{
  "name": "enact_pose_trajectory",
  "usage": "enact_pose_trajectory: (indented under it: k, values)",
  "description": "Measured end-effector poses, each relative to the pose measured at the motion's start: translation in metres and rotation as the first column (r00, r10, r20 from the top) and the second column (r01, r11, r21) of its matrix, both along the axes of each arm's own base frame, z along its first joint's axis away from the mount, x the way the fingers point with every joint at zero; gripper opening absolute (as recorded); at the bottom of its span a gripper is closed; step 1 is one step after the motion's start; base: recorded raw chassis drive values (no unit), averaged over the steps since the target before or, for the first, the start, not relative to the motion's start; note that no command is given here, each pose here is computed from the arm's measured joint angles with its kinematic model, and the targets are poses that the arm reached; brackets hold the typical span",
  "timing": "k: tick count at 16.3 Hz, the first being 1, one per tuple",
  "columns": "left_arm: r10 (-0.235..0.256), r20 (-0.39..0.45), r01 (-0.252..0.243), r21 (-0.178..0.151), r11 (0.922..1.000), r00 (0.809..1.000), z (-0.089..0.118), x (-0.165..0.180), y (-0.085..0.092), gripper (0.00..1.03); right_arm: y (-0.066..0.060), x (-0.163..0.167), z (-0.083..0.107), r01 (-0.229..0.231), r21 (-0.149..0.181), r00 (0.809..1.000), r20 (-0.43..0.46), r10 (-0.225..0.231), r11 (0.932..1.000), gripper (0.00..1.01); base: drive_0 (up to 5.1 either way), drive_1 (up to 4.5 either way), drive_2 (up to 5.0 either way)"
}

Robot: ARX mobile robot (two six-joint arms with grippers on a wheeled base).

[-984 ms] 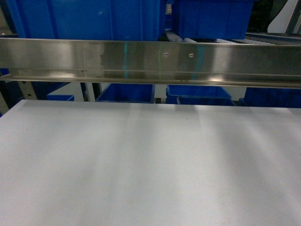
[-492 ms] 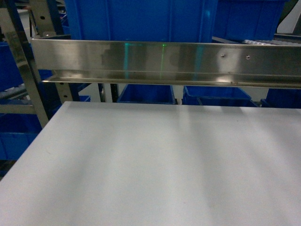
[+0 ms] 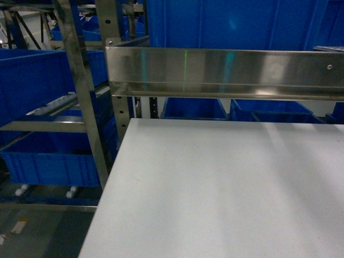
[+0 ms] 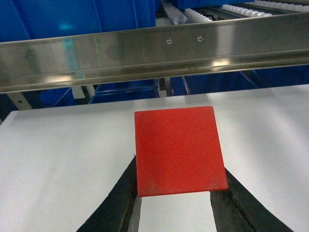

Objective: Place magnetic block on left shelf second layer

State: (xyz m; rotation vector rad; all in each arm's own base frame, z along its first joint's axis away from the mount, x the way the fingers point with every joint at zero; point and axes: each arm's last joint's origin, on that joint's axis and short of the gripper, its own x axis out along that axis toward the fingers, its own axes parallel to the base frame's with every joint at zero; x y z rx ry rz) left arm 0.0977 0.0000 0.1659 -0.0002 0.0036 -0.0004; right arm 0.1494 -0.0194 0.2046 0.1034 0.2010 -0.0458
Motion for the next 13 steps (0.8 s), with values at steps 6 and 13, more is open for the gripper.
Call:
enact_pose_trajectory:
  k: [6,13]
  values:
    - [0.001,0.000,-0.001,0.000,1.0000,1.000,0.0001,0.0000,0.0000,0.98,0.0000,-0.0001,0.0002,0.000,0.000,1.000,0.002,0.000,1.0000,0.33,-5.1,2.38,2.4]
    - [0.001,0.000,-0.001,0.000,1.0000,1.000,0.0001,0.0000,0.0000,0.98,-0.0001,0.0000,0.0001,0.000,0.000,1.000,0.001,0.000,1.0000,0.33,-5.1,2.39,2.4]
